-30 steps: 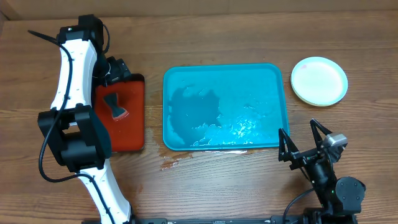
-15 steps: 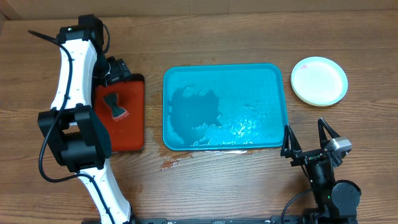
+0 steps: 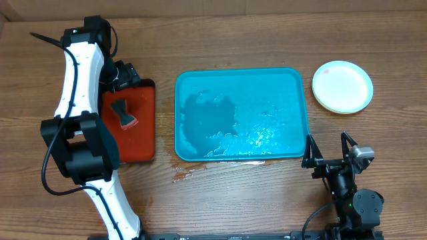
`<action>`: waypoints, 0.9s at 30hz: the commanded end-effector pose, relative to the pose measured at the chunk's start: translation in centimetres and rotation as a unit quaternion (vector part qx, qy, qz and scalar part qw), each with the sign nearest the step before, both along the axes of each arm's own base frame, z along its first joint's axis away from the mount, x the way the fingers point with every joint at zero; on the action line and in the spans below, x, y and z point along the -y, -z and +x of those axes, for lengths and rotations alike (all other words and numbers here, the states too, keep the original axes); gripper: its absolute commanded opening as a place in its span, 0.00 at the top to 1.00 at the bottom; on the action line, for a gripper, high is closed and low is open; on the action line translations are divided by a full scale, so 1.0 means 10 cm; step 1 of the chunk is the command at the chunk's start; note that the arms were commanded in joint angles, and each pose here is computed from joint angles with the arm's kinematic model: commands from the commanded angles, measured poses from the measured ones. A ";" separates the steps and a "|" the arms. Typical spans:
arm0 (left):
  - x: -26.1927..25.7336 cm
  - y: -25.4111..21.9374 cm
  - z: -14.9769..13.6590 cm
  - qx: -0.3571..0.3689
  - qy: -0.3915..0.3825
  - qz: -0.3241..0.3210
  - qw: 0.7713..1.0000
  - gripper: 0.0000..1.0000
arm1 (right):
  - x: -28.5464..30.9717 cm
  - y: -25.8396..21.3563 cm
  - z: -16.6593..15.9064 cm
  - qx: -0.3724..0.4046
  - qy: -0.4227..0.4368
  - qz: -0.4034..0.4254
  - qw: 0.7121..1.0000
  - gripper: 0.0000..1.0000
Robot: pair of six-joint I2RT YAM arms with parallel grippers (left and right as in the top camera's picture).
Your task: Clean dirty plates on tray and stack at the side
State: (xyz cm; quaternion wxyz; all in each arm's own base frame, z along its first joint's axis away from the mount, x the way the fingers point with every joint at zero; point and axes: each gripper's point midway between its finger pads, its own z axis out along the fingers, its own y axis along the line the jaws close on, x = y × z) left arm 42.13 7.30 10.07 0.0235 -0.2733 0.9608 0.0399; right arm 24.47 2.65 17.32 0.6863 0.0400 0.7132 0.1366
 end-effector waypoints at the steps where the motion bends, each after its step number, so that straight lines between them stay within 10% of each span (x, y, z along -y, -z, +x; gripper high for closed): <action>1: 0.04 -0.09 0.03 0.013 0.005 0.001 1.000 0.00 | 0.04 0.02 0.01 0.002 0.010 0.000 1.000 0.00; 27: -0.20 -0.22 -0.15 -0.030 0.091 0.076 0.992 0.00 | 0.04 0.02 0.01 0.002 0.010 0.000 1.000 0.00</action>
